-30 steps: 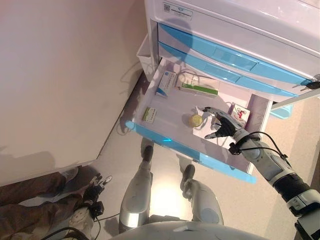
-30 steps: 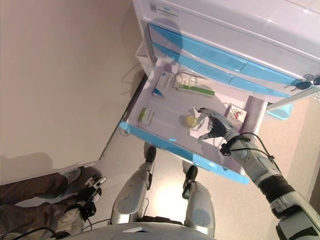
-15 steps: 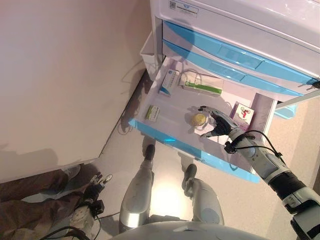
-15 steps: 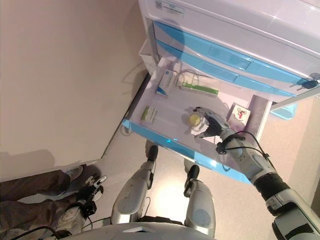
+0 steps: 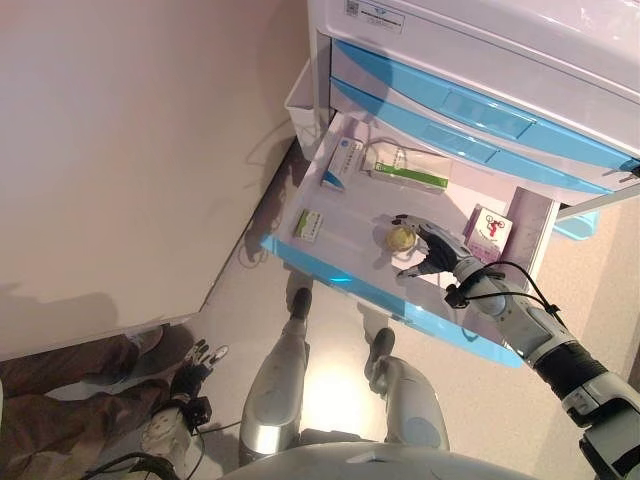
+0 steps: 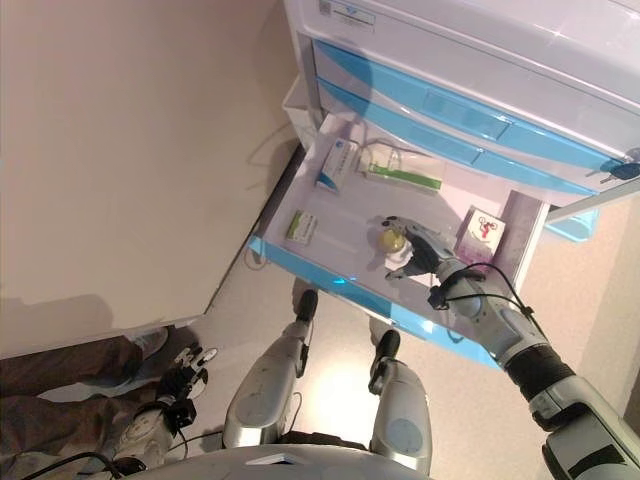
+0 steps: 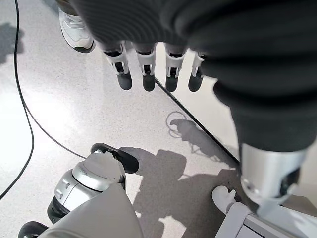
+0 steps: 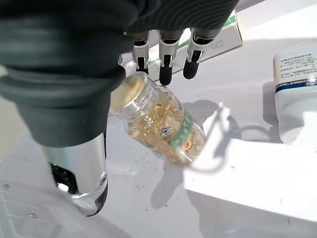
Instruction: Open the drawer and pick up the medicine
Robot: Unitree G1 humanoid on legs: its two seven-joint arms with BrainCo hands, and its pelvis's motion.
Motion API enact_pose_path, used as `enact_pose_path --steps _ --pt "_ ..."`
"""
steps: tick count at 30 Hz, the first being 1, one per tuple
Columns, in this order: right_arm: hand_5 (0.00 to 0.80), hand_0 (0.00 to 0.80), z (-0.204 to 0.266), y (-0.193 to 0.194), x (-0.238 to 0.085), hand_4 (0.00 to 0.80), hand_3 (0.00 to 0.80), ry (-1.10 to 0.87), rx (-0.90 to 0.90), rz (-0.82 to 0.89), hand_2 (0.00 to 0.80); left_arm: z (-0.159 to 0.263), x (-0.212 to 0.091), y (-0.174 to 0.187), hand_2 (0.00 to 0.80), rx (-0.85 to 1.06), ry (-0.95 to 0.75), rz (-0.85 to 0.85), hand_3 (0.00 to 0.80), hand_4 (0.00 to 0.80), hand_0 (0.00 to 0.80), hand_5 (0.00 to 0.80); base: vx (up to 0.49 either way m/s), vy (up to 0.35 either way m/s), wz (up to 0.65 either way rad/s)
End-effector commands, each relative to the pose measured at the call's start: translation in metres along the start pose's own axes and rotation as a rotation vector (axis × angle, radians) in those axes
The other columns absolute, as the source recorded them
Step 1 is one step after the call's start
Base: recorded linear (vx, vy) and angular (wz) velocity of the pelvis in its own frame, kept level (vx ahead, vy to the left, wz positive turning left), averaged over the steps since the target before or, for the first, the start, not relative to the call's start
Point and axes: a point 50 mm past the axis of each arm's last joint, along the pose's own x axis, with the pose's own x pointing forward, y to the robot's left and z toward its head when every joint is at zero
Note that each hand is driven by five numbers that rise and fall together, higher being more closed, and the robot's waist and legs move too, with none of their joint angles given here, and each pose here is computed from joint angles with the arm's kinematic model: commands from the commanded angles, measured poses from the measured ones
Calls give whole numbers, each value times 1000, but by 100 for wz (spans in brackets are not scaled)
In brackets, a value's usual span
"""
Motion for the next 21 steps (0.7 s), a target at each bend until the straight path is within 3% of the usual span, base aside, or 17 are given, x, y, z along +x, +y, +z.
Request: enact_pose_path --steps 1,2,4,5,6,7,21 --pt "314 314 20 -8 10 314 314 -97 -24 -29 314 -2 -2 1 0 32 9 -6 0 0 0 0 0 0 0" --pt "420 420 20 -7 10 420 420 -90 -26 -31 420 -3 -2 1 0 31 11 -6 0 0 0 0 0 0 0" --pt "449 449 19 -7 11 449 449 -85 -27 -31 449 -2 -2 0 0 33 10 -9 0 0 0 0 0 0 0" --pt "612 612 19 -6 11 612 612 -82 -28 -32 612 -3 -2 -1 0 36 10 -10 0 0 0 0 0 0 0" --pt "671 671 19 -6 12 671 671 -80 -29 -33 671 -3 -2 -1 0 36 9 -10 0 0 0 0 0 0 0" --pt "787 787 19 -6 12 787 787 -79 -29 -33 787 -2 -2 -1 0 35 9 -10 0 0 0 0 0 0 0" --pt "800 800 17 -9 12 800 800 -93 -36 -34 800 0 -1 -1 0 34 1 -14 0 0 0 0 0 0 0"
